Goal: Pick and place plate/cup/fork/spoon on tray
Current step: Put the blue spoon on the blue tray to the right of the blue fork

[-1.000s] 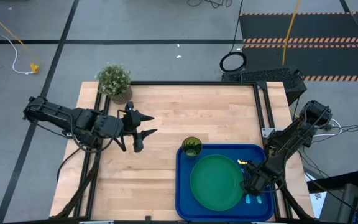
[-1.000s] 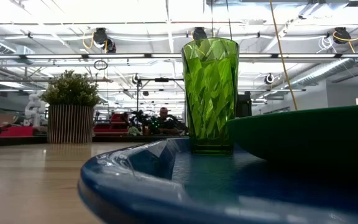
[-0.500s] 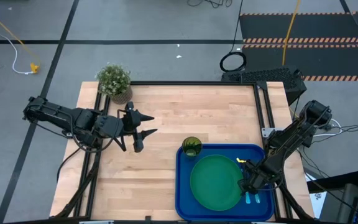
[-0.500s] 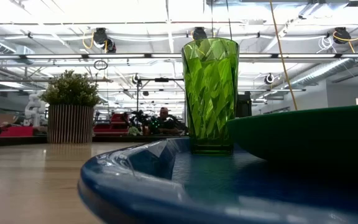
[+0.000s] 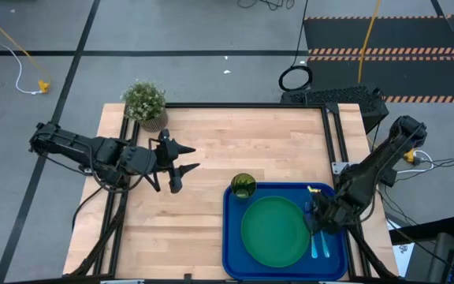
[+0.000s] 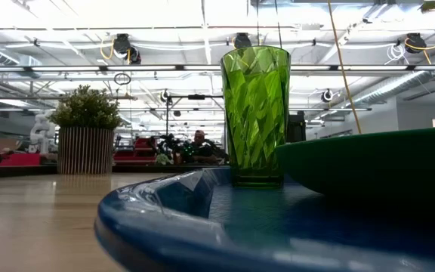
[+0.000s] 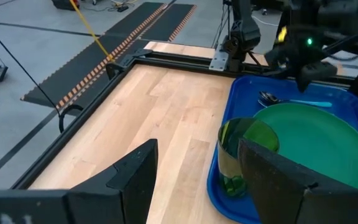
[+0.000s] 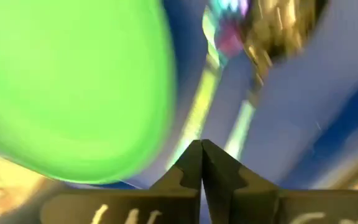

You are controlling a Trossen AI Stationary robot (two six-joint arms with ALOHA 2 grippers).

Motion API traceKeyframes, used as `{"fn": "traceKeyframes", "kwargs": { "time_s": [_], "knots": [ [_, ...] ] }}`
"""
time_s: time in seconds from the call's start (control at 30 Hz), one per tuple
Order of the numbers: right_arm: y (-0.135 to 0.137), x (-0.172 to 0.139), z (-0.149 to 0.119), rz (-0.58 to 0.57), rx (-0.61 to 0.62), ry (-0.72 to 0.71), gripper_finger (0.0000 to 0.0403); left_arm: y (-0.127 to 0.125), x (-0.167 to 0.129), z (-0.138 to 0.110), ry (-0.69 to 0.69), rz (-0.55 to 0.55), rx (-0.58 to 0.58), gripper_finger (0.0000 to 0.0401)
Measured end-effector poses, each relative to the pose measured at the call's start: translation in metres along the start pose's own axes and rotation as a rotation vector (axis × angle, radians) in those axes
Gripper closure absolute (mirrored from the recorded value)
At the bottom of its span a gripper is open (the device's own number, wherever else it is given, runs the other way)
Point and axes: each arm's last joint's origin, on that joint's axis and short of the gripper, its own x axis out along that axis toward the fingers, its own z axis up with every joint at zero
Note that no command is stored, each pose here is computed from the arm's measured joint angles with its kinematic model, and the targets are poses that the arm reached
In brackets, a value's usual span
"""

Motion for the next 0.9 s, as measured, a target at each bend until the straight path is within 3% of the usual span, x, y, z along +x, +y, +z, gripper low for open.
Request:
{"fn": "traceKeyframes", "kwargs": {
  "time_s": [0.2,0.33,0.47,0.53,0.63,0.77,0.9],
  "knots": [
    [-0.001,-0.043,0.012,0.273,-0.026,-0.306,0.0403,0.002,0.0,-0.001,0.005,0.044,0.015,0.0176],
    [-0.004,-0.06,0.023,0.401,-0.167,-0.544,0.0403,0.003,0.0,-0.002,0.005,0.089,0.058,0.0176],
    [-0.005,-0.074,0.03,0.464,-0.29,-0.666,0.0403,0.005,0.0,-0.001,-0.017,0.151,-0.015,0.0176],
    [-0.007,-0.077,0.032,0.457,-0.317,-0.646,0.0403,0.007,0.0,-0.001,-0.028,0.188,-0.047,0.0176],
    [-0.015,-0.071,0.035,0.342,-0.297,-0.514,0.0403,0.011,0.002,0.0,-0.031,0.21,-0.069,0.0176],
    [-0.029,-0.049,0.04,0.182,-0.232,-0.348,0.0403,0.016,0.004,0.001,-0.039,0.228,-0.138,0.0176],
    [-0.038,-0.024,0.044,0.111,-0.171,-0.198,0.0403,0.017,0.006,0.003,-0.048,0.206,-0.183,0.0176]
  ]
}}
